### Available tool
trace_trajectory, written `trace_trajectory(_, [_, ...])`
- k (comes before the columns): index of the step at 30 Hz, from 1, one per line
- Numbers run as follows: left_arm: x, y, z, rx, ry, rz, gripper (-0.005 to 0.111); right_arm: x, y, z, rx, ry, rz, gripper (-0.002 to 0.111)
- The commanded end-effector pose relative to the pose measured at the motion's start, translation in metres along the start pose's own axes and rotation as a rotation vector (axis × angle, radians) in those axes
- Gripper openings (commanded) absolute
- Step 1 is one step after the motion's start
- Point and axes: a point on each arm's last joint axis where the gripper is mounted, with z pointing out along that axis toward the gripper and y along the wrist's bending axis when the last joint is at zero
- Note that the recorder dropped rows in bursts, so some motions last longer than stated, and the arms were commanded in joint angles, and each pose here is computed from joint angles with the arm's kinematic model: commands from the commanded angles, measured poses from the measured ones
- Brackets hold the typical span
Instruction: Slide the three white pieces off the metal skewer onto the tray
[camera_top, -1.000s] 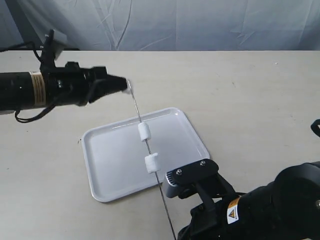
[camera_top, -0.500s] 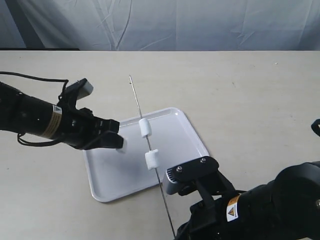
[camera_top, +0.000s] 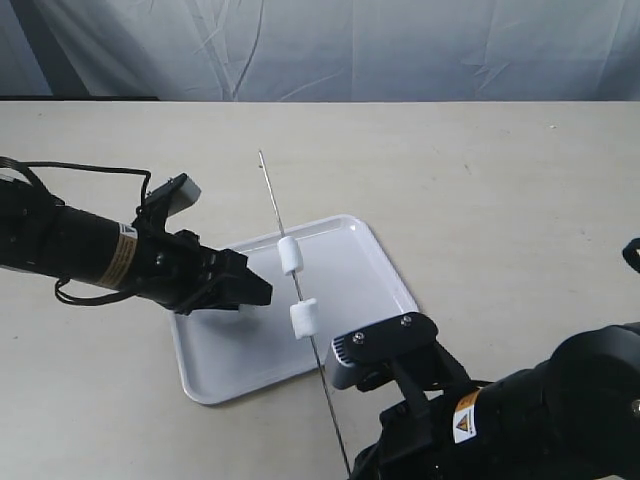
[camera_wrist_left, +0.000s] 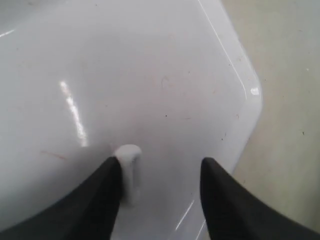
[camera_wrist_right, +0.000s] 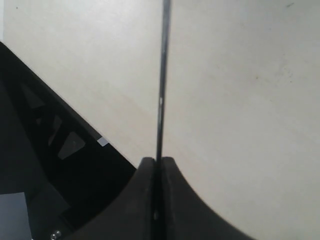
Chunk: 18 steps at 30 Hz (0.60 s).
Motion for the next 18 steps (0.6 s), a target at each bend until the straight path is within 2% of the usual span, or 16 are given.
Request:
trace_trajectory(1, [0.001,-0.004,0.002,0.024,0.002,0.005,0.052,0.000,0.000,-0.001,-0.001,-0.008,-0.011,-0.001])
trace_trajectory(9, [-0.001,-0.005,0.000,0.011,-0.012,0.009,0.056,0.001,0.000,-0.001,-0.001,-0.006,-0.011,-0.001])
trace_trajectory(13, [-0.009,-0.015,-0.020,0.065,-0.068,0.011,0.056,0.001,0.000,-0.001,0.000,-0.005,-0.013,-0.001])
trace_trajectory(15, [-0.016,-0.019,-0.040,0.143,-0.112,0.004,0.056,0.000,0.000,-0.001,0.001,-0.015,-0.013,-0.001])
trace_trajectory(18, [-0.021,-0.037,-0.072,0.422,-0.166,0.026,0.056,-0.002,0.000,-0.001,0.005,-0.034,-0.018,-0.001])
